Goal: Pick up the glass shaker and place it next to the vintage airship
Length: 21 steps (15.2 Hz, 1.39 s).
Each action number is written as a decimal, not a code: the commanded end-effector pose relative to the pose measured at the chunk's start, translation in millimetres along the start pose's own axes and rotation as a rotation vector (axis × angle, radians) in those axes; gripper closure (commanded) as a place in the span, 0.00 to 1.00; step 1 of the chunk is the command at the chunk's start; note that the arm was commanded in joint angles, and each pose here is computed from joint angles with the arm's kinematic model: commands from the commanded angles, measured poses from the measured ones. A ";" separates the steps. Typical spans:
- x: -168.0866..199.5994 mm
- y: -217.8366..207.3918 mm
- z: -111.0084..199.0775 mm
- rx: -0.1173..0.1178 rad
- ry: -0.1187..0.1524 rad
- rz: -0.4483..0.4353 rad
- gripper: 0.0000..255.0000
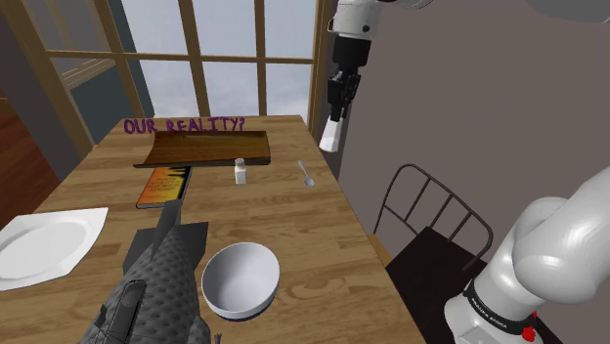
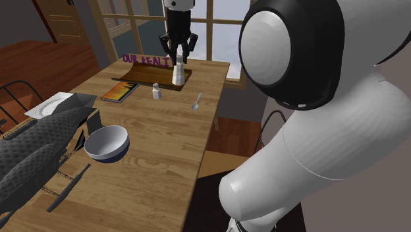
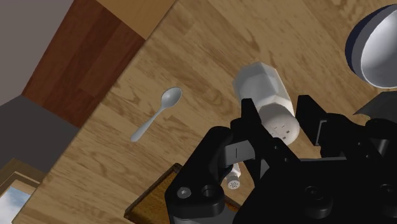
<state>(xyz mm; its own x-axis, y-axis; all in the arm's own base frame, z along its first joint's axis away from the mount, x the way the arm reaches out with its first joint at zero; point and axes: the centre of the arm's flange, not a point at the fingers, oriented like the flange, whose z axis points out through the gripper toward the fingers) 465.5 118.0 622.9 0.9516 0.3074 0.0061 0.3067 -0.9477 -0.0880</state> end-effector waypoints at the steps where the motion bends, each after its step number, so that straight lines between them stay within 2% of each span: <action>1: -0.3 -1.7 -10.1 0.000 0.000 0.000 1.00; 21: 0.3 -10.8 -113.4 0.000 0.000 0.000 1.00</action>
<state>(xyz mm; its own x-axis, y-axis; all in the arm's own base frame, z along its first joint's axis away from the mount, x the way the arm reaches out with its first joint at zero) 465.1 118.5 732.5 0.9516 0.3073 0.0059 0.3066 -0.9478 -0.0879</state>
